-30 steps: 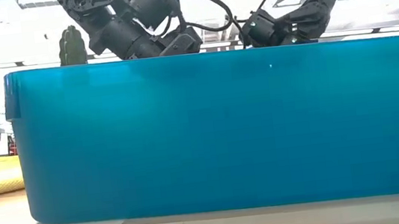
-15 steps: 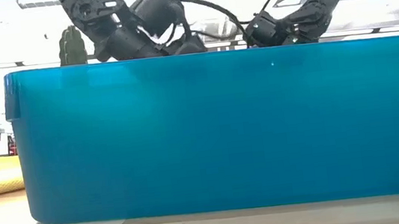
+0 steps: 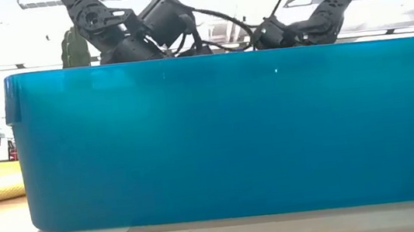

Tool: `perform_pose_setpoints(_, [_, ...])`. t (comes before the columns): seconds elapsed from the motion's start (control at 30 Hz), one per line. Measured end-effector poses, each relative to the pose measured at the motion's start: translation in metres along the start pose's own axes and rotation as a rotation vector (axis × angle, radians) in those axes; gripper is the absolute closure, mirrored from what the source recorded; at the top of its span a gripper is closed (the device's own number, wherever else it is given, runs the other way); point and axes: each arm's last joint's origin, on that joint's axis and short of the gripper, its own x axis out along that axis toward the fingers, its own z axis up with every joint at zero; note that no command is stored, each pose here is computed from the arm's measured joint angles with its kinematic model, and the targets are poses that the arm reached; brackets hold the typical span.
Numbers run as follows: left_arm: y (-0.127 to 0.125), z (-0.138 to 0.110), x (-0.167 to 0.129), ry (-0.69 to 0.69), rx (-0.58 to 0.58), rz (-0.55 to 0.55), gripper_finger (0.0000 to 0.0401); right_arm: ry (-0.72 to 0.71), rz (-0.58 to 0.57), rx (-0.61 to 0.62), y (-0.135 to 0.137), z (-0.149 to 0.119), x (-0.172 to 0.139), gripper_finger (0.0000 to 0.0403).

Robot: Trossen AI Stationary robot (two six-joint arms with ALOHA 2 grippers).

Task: Fold microfiber towels
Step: Fold the top green microfiber towel

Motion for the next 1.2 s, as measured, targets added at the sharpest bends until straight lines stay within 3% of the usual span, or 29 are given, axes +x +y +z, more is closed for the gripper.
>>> perform_pose_setpoints(0.47, [0.001, -0.002, 0.002, 0.009, -0.009, 0.008, 0.0269, 0.018, 0.043, 0.001, 0.0, 0.007, 0.025, 0.0238])
perform_pose_setpoints(0.57, [0.001, -0.002, 0.002, 0.009, -0.009, 0.007, 0.0269, -0.01, 0.053, -0.01, 0.003, 0.016, 0.024, 0.0274])
perform_pose_setpoints(0.7, [0.001, -0.002, 0.002, 0.009, -0.009, 0.007, 0.0269, -0.038, 0.055, -0.028, 0.004, 0.025, 0.018, 0.037])
perform_pose_setpoints(0.77, [0.001, -0.002, 0.002, 0.009, -0.009, 0.008, 0.0269, -0.05, 0.053, -0.028, 0.004, 0.029, 0.014, 0.0388])
perform_pose_setpoints(1.03, [0.001, -0.002, 0.001, 0.013, -0.002, 0.008, 0.0269, -0.025, 0.017, 0.002, -0.003, 0.036, -0.008, 0.0383])
perform_pose_setpoints(1.2, [0.001, -0.002, 0.001, 0.012, -0.001, 0.008, 0.0269, 0.045, -0.008, 0.042, -0.009, 0.027, -0.001, 0.0311])
